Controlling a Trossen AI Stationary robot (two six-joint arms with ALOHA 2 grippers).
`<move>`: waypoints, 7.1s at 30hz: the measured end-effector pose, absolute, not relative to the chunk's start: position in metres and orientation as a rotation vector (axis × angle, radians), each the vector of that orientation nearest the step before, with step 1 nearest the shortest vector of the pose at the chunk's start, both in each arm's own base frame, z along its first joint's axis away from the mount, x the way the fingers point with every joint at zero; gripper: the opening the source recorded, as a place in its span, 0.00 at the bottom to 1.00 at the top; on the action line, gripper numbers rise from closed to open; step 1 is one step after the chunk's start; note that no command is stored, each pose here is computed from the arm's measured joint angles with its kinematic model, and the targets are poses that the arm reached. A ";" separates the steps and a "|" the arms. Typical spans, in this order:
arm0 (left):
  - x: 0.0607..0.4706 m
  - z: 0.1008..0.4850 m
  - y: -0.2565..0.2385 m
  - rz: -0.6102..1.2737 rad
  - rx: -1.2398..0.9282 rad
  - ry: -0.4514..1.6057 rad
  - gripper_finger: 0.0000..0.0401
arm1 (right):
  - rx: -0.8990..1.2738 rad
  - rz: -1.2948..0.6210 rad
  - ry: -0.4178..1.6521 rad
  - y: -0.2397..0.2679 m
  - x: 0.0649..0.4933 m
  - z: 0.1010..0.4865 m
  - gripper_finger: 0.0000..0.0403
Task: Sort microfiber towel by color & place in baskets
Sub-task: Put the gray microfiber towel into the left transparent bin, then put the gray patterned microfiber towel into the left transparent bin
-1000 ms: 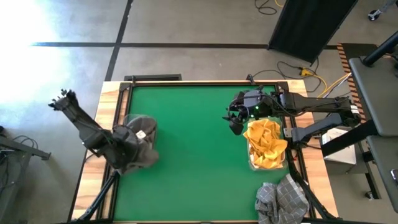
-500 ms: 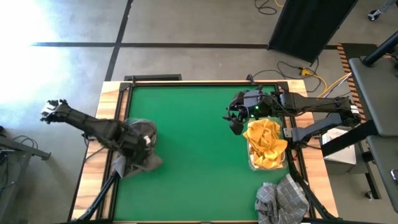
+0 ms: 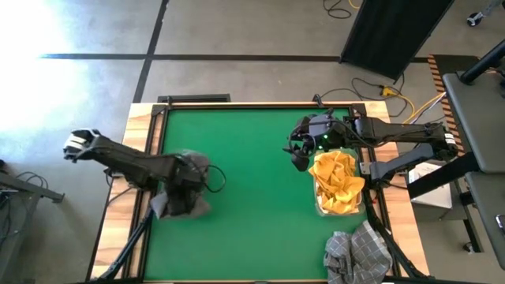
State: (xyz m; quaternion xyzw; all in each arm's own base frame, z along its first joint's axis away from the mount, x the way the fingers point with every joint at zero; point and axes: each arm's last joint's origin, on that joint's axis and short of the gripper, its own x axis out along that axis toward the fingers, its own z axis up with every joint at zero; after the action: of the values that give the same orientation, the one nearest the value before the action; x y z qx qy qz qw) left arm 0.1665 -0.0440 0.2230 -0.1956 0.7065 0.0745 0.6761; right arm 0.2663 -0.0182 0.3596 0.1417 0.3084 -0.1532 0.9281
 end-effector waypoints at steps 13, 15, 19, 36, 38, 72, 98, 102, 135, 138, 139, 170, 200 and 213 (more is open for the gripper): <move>0.200 0.150 -0.047 0.064 -0.404 1.904 0.02 | 0.289 -0.317 0.651 -0.018 0.265 0.358 0.51; 0.202 0.144 -0.048 0.071 -0.433 1.947 0.03 | 0.299 -0.320 0.650 -0.018 0.265 0.358 0.51; 0.201 0.143 -0.049 0.106 -0.465 1.963 0.08 | 0.329 -0.334 0.669 -0.018 0.264 0.356 0.51; 0.181 0.220 -0.045 0.066 -0.615 1.651 0.39 | 0.248 -0.280 0.702 -0.009 0.263 0.355 0.51; 0.181 0.236 -0.045 0.029 -0.610 1.593 0.40 | 0.248 -0.280 0.701 -0.009 0.263 0.355 0.51; 0.164 0.184 -0.045 0.141 -0.607 1.567 0.00 | 0.350 -0.129 0.898 0.053 0.265 0.332 0.51; 0.142 0.213 -0.043 0.129 -0.644 1.462 0.47 | 1.000 -0.614 1.710 0.232 0.180 0.262 0.63; 0.147 0.250 -0.044 0.070 -0.690 1.327 0.56 | 0.879 -0.581 1.740 0.246 0.180 0.243 0.76; 0.122 0.362 -0.030 0.128 -0.483 0.762 0.58 | 0.654 -0.149 1.455 0.231 0.263 0.213 0.07; 0.118 0.362 -0.027 0.151 -0.405 0.733 0.58 | 0.600 -0.078 1.188 0.203 0.295 0.251 0.07; 0.116 0.364 -0.025 0.161 -0.376 0.715 0.58 | 0.586 -0.049 1.092 0.193 0.306 0.263 0.07; 0.154 0.387 -0.018 0.324 -0.207 0.490 0.88 | 0.436 -0.400 0.080 0.014 0.461 0.349 0.06; 0.210 0.405 -0.007 -0.123 -0.230 0.276 0.48 | 0.245 0.137 0.036 0.025 0.439 0.434 0.11; 0.143 0.464 -0.002 0.163 -0.209 0.343 0.02 | 0.246 0.045 0.228 0.021 0.427 0.424 0.46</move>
State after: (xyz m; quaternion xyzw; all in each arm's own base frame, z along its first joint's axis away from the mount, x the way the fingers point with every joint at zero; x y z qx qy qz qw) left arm 0.1425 -0.0022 0.4641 -0.1039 0.1704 0.0809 0.9765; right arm 0.4271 0.0207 0.4238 0.1226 0.1133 0.0222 0.9857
